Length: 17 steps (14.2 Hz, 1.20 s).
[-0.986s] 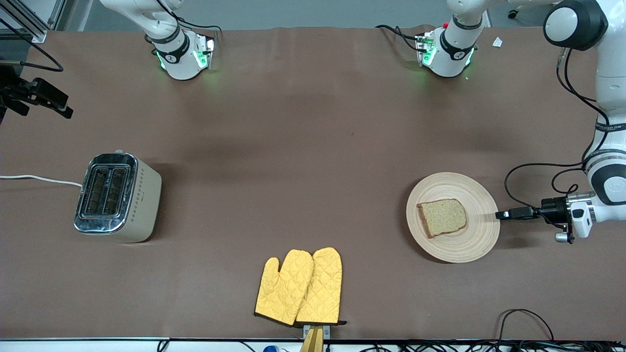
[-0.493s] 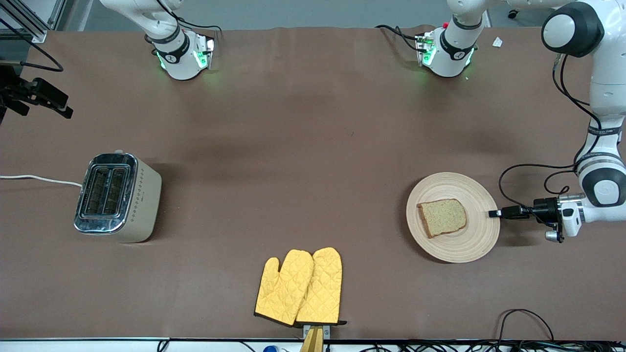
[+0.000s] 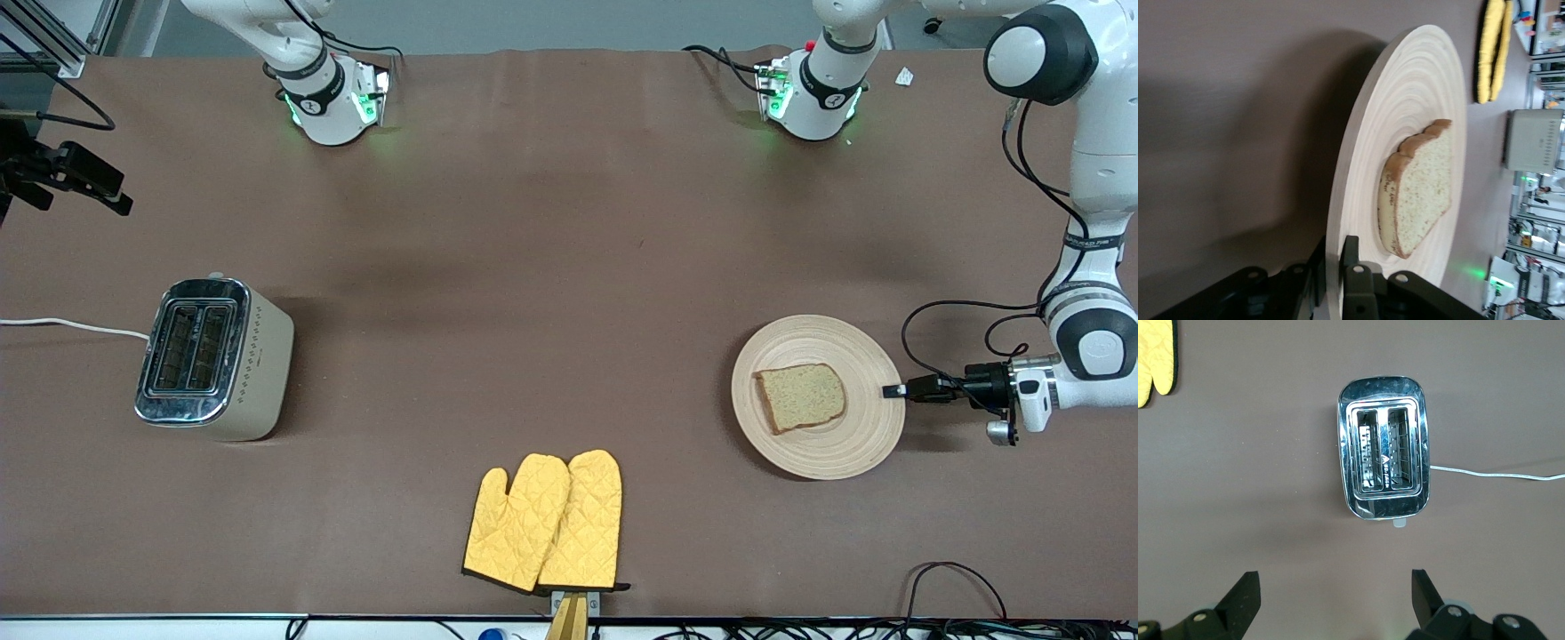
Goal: Move plate and put bread in toaster
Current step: 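Grip the wooden plate's rim with the left gripper, then drag the plate with the left gripper toward the toaster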
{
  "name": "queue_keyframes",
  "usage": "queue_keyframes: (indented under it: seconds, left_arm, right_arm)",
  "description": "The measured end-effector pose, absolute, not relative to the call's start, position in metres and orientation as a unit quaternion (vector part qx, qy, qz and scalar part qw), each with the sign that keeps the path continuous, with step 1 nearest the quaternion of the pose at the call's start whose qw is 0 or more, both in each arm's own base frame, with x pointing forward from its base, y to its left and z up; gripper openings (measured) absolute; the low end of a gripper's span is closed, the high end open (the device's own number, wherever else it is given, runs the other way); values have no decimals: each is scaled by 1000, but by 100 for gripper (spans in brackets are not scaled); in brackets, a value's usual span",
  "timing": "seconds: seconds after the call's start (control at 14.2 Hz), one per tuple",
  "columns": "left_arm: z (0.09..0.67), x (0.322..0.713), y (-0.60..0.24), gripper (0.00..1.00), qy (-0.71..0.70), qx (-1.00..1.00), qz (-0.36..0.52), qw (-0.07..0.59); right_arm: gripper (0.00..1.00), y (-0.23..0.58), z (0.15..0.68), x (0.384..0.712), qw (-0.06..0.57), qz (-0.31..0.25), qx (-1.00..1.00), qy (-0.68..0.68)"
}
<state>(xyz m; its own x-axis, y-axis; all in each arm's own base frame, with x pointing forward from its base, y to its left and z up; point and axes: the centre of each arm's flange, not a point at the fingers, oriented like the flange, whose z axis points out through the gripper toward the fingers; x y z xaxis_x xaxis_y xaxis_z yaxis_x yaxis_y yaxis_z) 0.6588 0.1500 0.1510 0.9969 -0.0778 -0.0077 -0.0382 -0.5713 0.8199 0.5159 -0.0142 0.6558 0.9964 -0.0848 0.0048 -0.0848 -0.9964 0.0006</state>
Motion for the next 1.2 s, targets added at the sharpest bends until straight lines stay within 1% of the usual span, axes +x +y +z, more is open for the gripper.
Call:
queue_keyframes:
  seconds: [0.28,0.49,0.7,0.92,1.2]
  left_arm:
    - [174,677,101,11,-72,869,-26,488]
    - [204,689,54,11,-97,847,-43,521]
    - [242,700,-9,11,-101,829,-68,546]
    - [260,702,-87,11,-132,829,-74,538]
    - [252,689,-208,11,-151,837,-69,521]
  right_arm:
    - [100,-14,656,516,0,2,999,-42]
    - [100,-14,656,516,0,2,999,-42]
    - [100,-15,656,516,0,2,999,-42]
    - [100,-15,656,516,0,2,999,-43]
    - [100,-18,656,516,0,2,999,-43]
